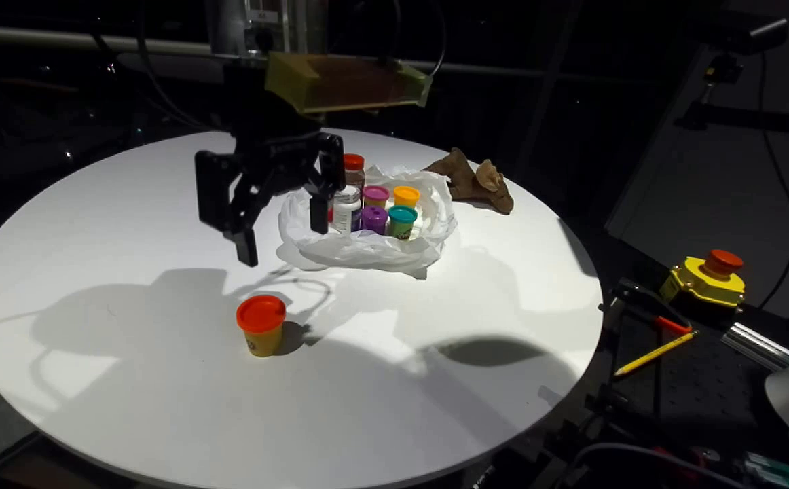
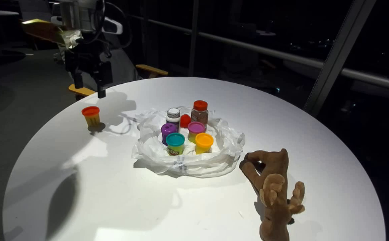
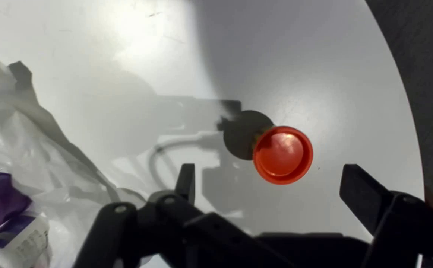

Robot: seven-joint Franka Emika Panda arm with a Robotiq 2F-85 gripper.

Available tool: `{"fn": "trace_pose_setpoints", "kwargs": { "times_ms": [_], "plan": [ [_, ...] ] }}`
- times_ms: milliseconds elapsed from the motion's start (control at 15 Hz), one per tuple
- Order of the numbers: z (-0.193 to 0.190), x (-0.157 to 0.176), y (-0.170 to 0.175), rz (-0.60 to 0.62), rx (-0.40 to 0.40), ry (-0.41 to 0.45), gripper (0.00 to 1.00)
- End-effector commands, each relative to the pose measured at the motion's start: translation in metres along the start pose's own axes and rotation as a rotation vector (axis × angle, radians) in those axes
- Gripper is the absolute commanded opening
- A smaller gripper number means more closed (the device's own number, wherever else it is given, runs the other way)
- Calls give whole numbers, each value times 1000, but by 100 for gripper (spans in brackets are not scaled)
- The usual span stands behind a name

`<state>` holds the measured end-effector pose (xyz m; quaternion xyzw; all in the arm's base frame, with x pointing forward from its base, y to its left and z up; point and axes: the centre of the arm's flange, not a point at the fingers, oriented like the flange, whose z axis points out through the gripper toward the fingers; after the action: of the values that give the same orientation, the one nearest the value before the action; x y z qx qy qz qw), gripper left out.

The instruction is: Put the things on the table into the plastic bag

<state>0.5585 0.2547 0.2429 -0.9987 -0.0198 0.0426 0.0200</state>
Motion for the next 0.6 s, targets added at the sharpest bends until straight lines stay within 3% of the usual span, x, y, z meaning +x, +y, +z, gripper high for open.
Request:
{"fn": "trace_pose_setpoints", "kwargs": {
  "times_ms": [0,533],
  "plan": [
    [28,-3,-29,-41,-6,9,100],
    [76,1,-43,-63,-35,28,100]
  ]
}}
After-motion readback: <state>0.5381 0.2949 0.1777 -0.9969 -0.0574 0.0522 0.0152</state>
